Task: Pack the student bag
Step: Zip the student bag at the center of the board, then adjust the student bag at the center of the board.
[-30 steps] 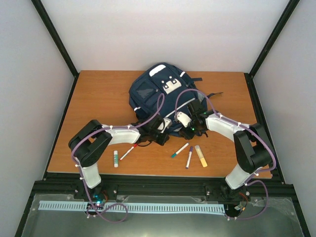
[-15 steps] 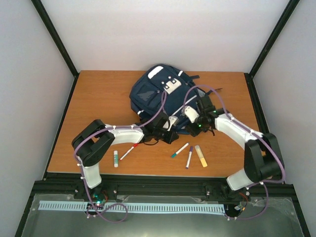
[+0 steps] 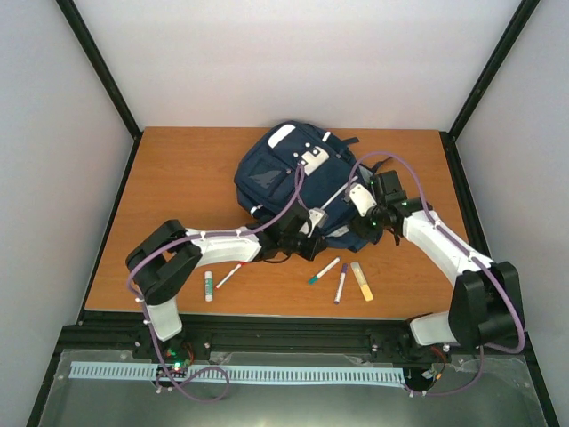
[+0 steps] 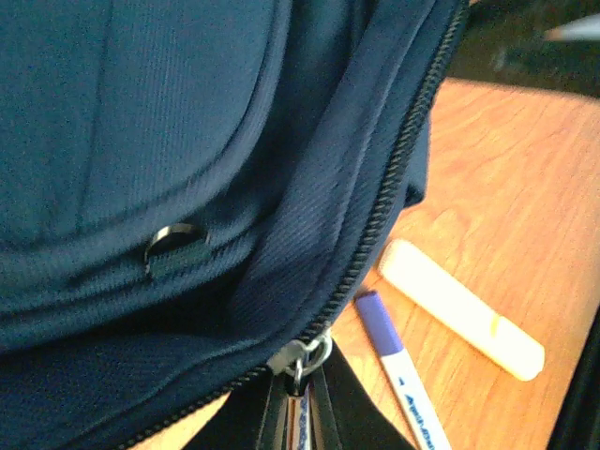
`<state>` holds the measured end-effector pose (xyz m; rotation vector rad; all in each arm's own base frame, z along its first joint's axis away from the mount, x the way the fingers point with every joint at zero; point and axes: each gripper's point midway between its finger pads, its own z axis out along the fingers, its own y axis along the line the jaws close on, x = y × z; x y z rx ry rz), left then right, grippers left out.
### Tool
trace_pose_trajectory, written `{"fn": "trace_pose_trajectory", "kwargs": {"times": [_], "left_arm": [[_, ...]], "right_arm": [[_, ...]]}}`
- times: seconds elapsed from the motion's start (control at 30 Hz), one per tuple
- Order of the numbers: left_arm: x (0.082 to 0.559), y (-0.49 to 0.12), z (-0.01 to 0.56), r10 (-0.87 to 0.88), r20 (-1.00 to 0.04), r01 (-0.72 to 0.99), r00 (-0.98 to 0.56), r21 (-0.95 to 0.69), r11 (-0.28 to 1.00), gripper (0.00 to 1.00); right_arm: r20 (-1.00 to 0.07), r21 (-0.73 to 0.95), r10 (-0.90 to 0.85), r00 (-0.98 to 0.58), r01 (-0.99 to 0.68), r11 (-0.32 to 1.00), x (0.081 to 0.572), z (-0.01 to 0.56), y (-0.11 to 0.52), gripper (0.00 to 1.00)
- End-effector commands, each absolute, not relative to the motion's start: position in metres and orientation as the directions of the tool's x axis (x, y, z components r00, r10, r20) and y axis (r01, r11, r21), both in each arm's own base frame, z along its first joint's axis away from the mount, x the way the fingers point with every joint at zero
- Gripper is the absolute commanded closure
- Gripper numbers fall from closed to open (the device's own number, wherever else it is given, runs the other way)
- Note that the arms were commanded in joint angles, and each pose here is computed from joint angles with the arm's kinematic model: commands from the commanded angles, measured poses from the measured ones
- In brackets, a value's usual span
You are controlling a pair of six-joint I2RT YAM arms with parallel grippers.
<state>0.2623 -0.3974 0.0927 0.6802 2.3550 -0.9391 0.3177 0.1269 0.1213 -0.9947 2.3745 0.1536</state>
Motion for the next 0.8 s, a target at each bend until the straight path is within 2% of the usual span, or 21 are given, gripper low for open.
{"fn": "trace_pose_trajectory", "kwargs": {"times": [0.0,0.17,0.27,0.37,0.57,0.77], "left_arm": [[0.260,-0.405,0.088,0.228,-0.603,0.587,-0.764,-0.505,0.632,0.98],[0.261,-0.404,0.072,0.244,-0.583,0.575,-0.775,-0.491,0.654,0.97],[0.262,-0.403,0.066,0.247,-0.573,0.568,-0.781,-0.488,0.662,0.97],[0.261,-0.403,0.062,0.248,-0.569,0.564,-0.784,-0.488,0.666,0.97],[0.262,-0.405,0.061,0.247,-0.568,0.564,-0.785,-0.493,0.663,0.96],[0.262,-0.407,0.061,0.246,-0.567,0.564,-0.786,-0.497,0.659,0.96]], "right_arm": [[-0.490,-0.127,-0.590,-0.641,-0.618,0.776,0.329,0.108,0.106,0.32],[-0.435,-0.145,-0.566,-0.700,-0.566,0.811,0.337,0.090,0.091,0.26],[-0.425,-0.073,-0.470,-0.774,-0.489,0.869,0.344,0.085,0.074,0.27],[-0.430,0.018,-0.389,-0.815,-0.439,0.899,0.346,0.086,0.063,0.29],[-0.456,0.172,-0.354,-0.816,-0.471,0.865,0.346,0.090,0.078,0.37],[-0.423,0.323,-0.271,-0.865,-0.423,0.847,0.358,0.082,0.091,0.40]]}}
